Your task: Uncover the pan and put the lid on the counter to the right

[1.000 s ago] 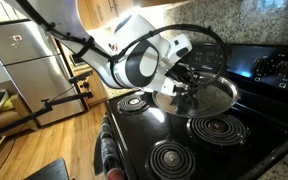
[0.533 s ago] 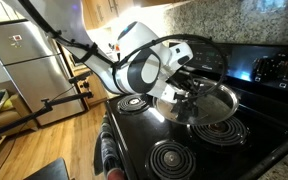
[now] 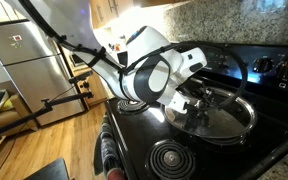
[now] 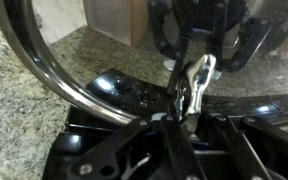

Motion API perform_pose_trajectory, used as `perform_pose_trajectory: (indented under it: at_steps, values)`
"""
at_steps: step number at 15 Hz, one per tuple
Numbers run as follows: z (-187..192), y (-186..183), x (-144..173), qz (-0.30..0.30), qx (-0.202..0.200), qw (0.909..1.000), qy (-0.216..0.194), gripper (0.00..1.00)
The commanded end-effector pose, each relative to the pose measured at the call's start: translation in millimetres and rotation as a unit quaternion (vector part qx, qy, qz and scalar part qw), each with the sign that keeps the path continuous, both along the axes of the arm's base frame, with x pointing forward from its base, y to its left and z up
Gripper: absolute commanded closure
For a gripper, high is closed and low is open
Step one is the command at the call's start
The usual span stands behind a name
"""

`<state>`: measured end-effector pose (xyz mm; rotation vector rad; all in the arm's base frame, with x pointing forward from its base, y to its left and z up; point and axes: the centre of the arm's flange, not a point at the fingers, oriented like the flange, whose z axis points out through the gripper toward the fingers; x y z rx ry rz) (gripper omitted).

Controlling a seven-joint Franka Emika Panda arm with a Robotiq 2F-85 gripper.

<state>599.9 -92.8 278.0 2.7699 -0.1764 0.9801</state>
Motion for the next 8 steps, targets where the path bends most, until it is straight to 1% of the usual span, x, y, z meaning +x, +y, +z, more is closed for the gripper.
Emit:
perform_pose_trajectory:
  at_steps: [1, 8]
  values:
    - [25, -22, 6, -0.041, 0.01, 0.9987, -0.029, 0.96]
    - [39, -67, 0, -0.106, 0.031, 0.9925, -0.051, 0.96]
